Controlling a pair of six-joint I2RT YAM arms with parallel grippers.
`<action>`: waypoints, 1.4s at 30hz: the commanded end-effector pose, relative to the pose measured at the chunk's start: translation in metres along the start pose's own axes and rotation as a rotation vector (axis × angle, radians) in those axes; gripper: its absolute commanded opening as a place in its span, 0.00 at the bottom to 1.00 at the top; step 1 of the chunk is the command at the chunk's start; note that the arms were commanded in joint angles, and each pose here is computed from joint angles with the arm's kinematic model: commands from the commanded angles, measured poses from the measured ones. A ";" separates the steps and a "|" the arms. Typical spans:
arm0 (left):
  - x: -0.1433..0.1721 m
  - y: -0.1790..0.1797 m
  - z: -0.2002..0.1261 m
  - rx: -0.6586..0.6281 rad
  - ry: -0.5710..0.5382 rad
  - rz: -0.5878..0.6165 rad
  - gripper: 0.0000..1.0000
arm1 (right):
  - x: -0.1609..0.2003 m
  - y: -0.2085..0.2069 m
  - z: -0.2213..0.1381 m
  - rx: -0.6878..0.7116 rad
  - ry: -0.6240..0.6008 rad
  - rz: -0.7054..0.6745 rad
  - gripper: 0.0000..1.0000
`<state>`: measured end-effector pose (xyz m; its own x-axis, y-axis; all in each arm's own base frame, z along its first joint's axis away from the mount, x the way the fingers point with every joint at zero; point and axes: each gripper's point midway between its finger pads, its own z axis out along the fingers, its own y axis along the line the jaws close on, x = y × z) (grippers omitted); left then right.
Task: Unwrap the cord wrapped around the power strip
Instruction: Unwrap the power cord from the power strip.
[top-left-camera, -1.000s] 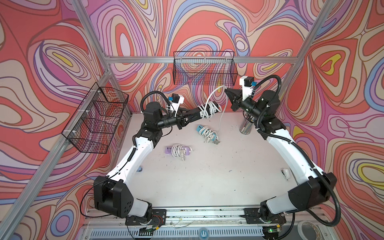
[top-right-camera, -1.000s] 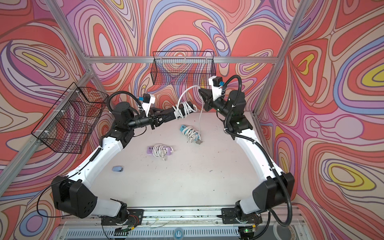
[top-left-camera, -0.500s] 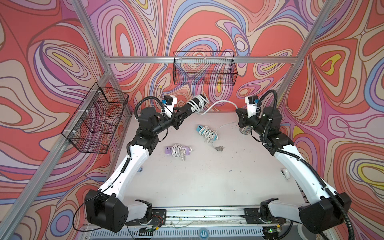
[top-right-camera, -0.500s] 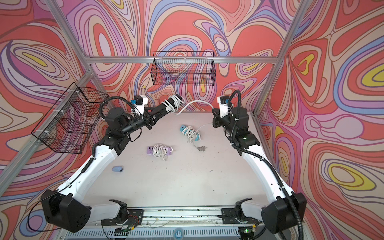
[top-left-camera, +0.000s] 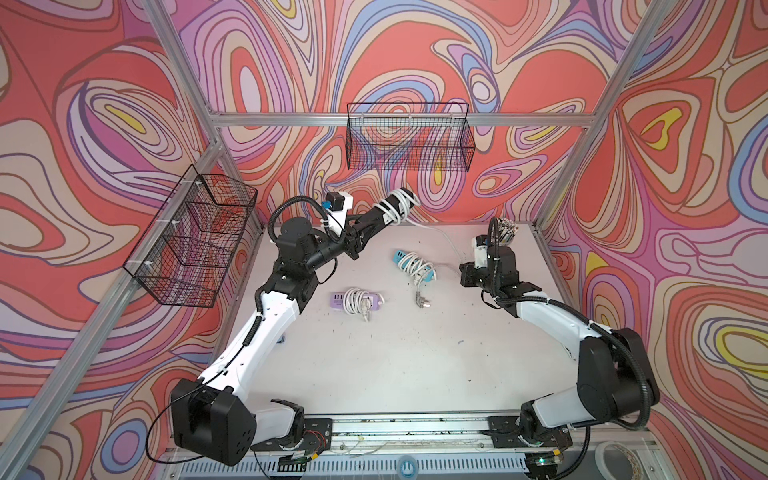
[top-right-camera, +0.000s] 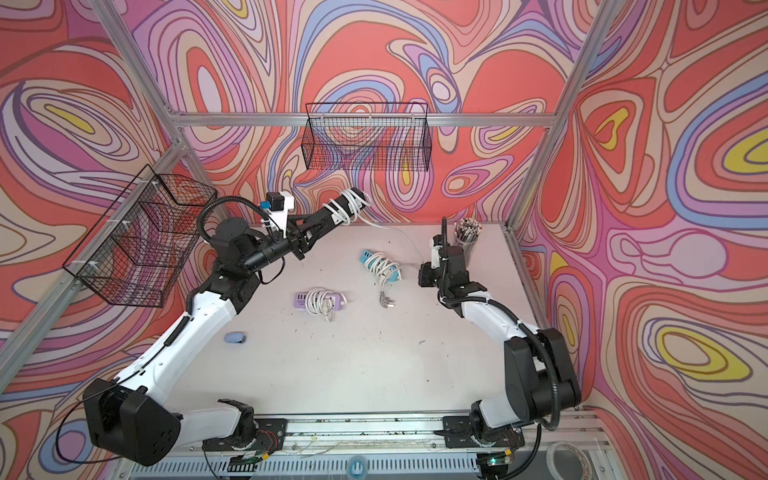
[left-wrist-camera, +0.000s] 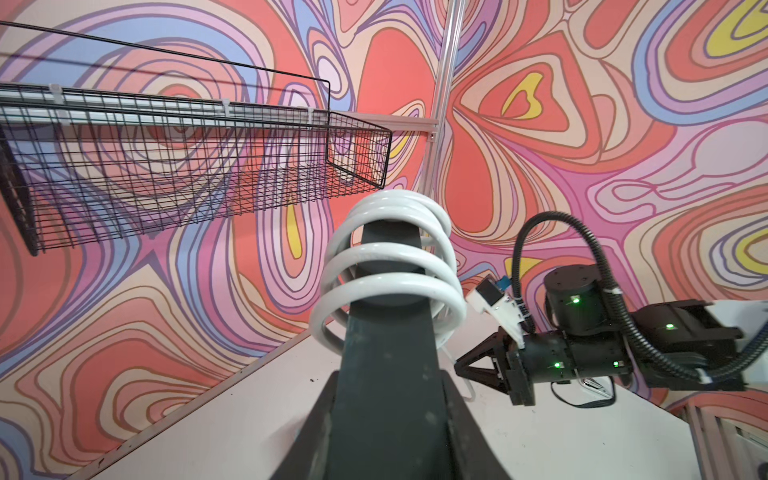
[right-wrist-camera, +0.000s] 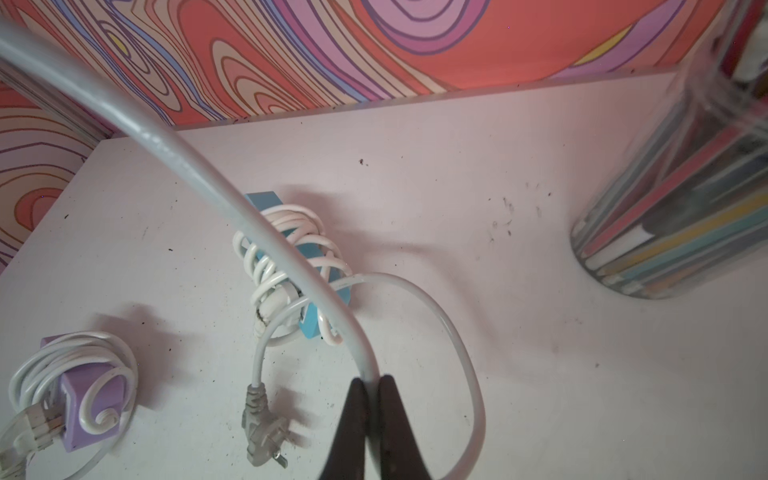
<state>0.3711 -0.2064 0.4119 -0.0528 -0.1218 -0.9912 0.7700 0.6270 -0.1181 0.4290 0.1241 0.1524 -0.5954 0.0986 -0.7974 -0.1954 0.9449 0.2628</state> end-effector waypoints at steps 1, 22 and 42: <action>-0.043 -0.021 -0.009 0.075 -0.137 0.065 0.00 | 0.015 -0.008 0.020 0.002 0.013 0.066 0.00; -0.044 -0.033 -0.003 0.182 -0.126 0.010 0.00 | 0.000 0.016 0.000 -0.130 -0.074 -0.038 0.66; -0.046 -0.051 -0.001 0.300 -0.088 -0.023 0.00 | -0.123 0.185 -0.106 -0.757 -0.386 -0.364 0.95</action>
<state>0.3473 -0.2314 0.4261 -0.1379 -0.1722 -0.9754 0.8912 0.4082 -0.1981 0.3909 0.2292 0.3554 -0.1322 0.0811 -0.9879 -0.8015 0.5777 0.1547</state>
